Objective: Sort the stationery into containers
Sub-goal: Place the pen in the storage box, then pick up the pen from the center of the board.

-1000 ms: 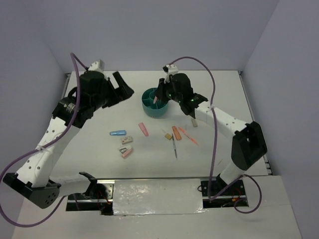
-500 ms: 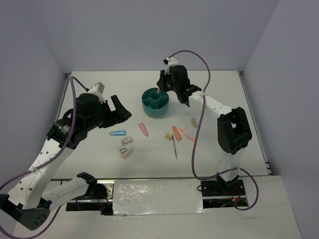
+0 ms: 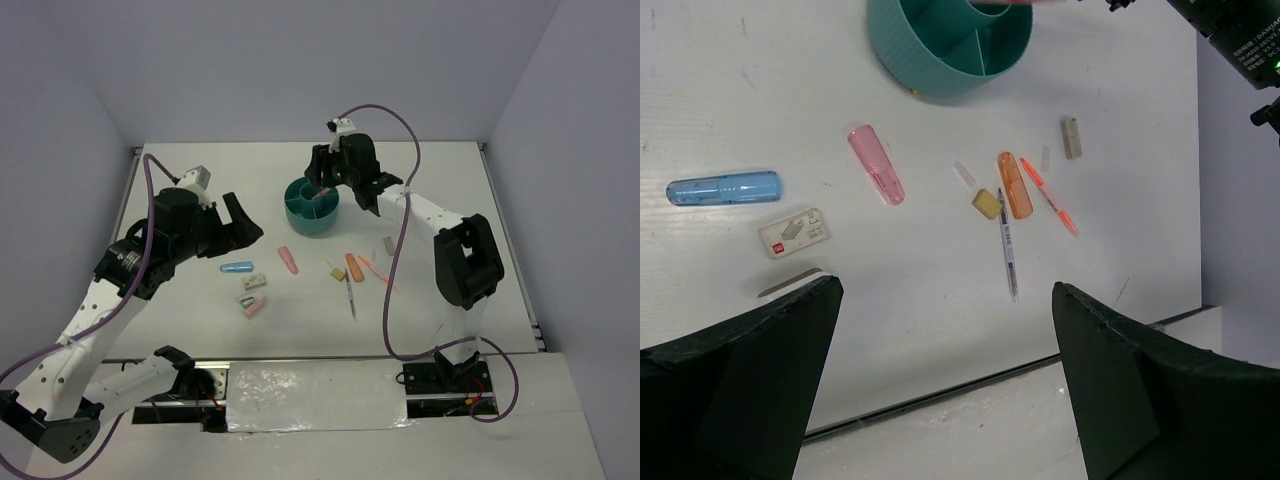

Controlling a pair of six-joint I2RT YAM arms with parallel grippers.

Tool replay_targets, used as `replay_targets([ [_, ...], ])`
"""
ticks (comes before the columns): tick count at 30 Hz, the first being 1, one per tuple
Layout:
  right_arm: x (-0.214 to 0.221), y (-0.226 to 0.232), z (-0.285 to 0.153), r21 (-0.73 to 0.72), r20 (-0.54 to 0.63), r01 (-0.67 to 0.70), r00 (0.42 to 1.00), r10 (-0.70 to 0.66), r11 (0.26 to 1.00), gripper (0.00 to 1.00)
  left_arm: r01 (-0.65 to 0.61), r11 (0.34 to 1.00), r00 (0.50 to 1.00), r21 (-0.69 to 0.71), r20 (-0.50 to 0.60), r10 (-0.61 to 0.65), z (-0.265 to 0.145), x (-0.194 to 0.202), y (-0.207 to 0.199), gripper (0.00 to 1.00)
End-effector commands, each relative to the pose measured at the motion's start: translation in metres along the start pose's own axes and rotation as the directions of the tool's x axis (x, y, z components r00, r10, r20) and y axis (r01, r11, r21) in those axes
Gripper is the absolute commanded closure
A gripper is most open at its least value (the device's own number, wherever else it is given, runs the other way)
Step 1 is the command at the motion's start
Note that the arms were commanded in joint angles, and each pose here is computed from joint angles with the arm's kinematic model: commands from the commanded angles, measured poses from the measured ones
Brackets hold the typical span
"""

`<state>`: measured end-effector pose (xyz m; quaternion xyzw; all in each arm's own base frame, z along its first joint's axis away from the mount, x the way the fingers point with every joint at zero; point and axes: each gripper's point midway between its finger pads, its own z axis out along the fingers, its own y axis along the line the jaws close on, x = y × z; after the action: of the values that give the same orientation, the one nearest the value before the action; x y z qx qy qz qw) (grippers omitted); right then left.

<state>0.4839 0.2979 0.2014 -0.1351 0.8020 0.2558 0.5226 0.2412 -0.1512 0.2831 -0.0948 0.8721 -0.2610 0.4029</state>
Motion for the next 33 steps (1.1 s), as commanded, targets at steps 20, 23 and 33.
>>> replay_targets([
  [20, 0.097, -0.018, -0.177, 0.278, -0.331, -0.062, 0.931, 0.156, 0.959, 0.53, -0.098, 0.992, 0.995, -0.078, -0.035, 0.095, 0.008, -0.019, -0.001, 0.01],
  [23, 0.134, -0.003, -0.196, 0.251, -0.447, 0.005, 0.888, 0.111, 0.968, 0.50, -0.100, 0.991, 0.993, -0.093, -0.068, 0.094, 0.013, -0.015, 0.001, 0.01],
  [33, 0.205, 0.017, -0.212, 0.310, -0.600, 0.076, 0.789, 0.133, 0.948, 0.57, -0.086, 0.993, 0.988, -0.078, -0.138, 0.075, 0.033, 0.000, 0.000, 0.01],
])
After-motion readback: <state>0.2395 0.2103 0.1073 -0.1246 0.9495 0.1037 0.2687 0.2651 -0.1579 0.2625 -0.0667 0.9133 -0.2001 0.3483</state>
